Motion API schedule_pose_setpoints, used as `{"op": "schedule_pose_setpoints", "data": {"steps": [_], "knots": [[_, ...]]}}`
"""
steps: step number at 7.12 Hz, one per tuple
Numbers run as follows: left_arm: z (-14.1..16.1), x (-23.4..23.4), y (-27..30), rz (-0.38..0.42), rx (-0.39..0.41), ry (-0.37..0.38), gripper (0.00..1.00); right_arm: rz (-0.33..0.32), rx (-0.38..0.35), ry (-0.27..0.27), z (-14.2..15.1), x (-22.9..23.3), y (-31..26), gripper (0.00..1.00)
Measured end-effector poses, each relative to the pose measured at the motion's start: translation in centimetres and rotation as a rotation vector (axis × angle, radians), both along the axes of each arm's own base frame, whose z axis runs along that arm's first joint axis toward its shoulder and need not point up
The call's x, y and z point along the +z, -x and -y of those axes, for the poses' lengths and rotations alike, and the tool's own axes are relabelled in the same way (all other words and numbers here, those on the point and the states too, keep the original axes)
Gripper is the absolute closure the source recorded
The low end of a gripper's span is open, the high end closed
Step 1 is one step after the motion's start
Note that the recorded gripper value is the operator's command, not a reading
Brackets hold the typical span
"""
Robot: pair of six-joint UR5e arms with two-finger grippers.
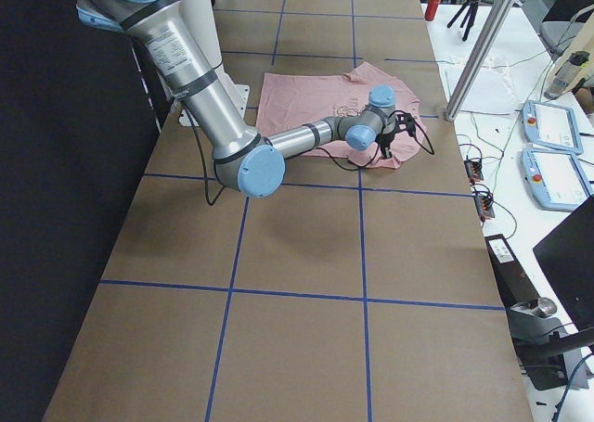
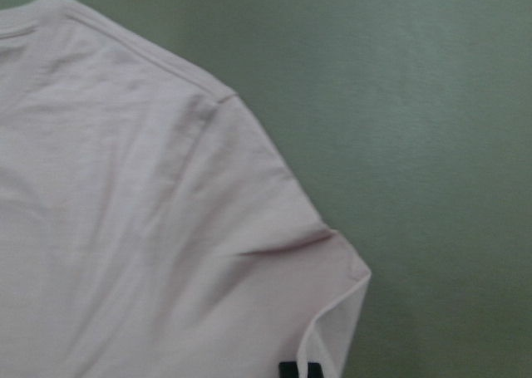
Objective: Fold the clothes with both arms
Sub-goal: 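Fold the grasped sleeve inward onto the shirt body with the right gripper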
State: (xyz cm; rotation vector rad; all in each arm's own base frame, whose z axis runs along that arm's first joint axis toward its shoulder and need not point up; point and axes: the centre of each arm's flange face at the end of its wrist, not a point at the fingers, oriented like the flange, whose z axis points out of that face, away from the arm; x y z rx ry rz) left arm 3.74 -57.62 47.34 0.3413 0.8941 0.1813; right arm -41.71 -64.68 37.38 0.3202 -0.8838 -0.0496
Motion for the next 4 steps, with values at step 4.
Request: {"op": "schedule_pose_setpoints", "data": {"steps": [4], "knots": [[0.0,-0.2,0.1,0.0,-0.002,-0.004,0.0,0.072,-0.052,-0.053,-0.6,-10.6,8.2,1.0]]}}
